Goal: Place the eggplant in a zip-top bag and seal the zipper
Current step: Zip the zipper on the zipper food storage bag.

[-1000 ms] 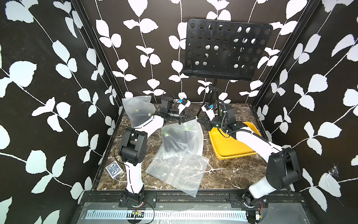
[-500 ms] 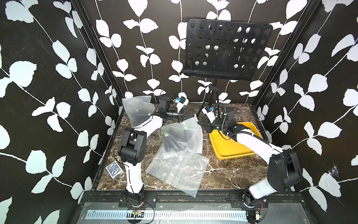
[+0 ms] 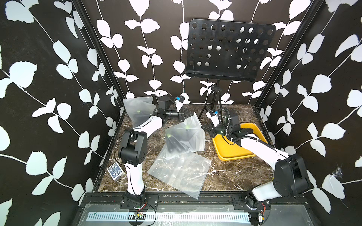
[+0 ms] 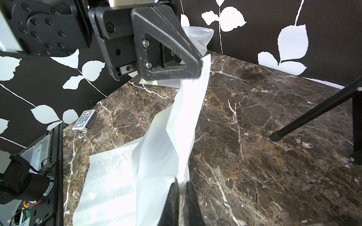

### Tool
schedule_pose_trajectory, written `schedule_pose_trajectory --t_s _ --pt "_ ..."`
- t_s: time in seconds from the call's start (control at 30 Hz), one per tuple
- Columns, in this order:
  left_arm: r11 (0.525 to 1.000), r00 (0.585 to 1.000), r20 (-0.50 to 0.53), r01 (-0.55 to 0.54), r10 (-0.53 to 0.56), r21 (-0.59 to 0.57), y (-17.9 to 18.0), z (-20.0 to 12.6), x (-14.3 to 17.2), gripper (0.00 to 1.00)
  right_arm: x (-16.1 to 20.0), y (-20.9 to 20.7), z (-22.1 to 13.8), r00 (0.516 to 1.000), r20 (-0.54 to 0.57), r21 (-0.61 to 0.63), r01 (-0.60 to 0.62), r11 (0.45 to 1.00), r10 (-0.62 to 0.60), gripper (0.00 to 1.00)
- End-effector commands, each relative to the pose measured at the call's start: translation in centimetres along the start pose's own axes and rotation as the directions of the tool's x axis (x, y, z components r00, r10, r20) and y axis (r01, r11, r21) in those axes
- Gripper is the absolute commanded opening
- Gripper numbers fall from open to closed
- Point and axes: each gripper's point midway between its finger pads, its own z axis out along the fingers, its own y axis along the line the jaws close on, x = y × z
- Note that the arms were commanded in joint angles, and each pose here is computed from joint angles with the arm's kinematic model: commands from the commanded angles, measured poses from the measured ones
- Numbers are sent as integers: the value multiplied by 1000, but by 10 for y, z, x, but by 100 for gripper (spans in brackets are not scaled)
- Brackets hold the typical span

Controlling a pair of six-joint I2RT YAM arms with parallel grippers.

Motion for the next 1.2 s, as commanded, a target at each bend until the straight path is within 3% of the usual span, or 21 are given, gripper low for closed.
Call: schedule_pose_trajectory --t_s 0.0,1.17 --pt "966 988 69 -120 139 -229 37 -39 -44 0 39 15 -5 987 -126 -30 -103 994 98 0" --pt "943 989 63 -105 132 -316 62 -49 -44 0 101 51 -37 924 -314 10 -227 974 219 0"
